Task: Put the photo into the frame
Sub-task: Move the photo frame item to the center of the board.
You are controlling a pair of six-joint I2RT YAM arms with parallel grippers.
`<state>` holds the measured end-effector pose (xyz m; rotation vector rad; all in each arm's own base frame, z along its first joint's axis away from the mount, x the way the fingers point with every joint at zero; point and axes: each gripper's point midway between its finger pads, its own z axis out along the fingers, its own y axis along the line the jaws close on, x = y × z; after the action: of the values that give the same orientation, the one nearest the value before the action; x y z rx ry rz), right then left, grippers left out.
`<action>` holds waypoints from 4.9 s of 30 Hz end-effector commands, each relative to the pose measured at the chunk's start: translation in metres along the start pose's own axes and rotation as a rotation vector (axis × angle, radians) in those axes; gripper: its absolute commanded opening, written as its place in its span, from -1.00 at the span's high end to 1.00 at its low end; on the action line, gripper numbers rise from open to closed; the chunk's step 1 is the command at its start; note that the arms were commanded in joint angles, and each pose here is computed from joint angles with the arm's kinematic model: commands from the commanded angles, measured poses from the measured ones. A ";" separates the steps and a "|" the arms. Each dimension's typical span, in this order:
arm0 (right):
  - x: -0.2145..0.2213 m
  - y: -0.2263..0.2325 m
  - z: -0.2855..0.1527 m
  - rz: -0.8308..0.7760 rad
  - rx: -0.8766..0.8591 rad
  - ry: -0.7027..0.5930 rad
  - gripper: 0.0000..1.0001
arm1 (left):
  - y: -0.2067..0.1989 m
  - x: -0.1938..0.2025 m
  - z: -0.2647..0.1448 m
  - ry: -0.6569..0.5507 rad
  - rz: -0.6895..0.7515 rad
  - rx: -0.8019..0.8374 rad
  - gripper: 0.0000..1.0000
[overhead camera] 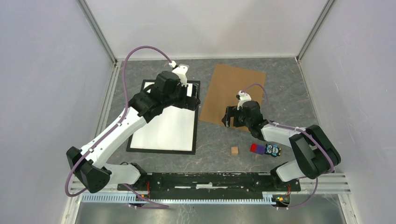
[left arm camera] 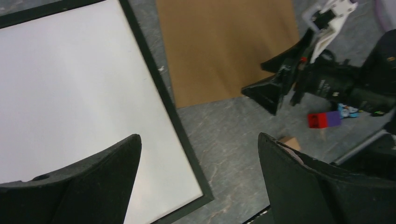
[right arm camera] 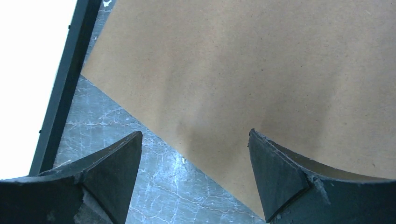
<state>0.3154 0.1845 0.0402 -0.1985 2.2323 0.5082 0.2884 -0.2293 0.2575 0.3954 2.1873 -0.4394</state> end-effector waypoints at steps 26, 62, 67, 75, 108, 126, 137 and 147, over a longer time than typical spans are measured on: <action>-0.107 -0.110 -0.020 0.331 0.280 -0.299 -0.96 | -0.036 0.000 0.202 -0.011 -0.426 0.077 -1.00; -0.078 -0.174 0.009 0.404 0.234 -0.217 -0.89 | 0.026 0.042 0.327 0.175 -0.305 -0.210 -1.00; -0.075 -0.171 0.016 0.422 0.201 -0.203 -0.88 | 0.018 0.054 0.332 0.217 -0.353 -0.174 -1.00; -0.075 -0.153 0.027 0.467 0.073 -0.201 -0.87 | 0.004 0.057 0.335 0.240 -0.398 -0.086 -1.00; -0.081 -0.221 -0.010 0.266 0.475 -0.087 -0.88 | -0.002 0.063 0.334 0.275 -0.531 0.063 -0.99; -0.064 -0.189 0.026 0.365 0.207 -0.056 -0.87 | -0.036 0.051 0.329 0.316 -0.644 0.421 -0.93; -0.059 -0.173 0.026 0.387 0.114 -0.081 -0.85 | -0.065 -0.015 0.263 0.159 -0.741 0.643 -0.79; -0.058 -0.152 0.024 0.431 0.018 -0.118 -0.82 | -0.064 -0.036 0.223 0.094 -0.761 0.637 -0.80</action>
<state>0.4423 0.0056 0.0358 0.3380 2.0992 0.4334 0.4511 -0.3604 0.0737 -0.2540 2.3781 -1.3682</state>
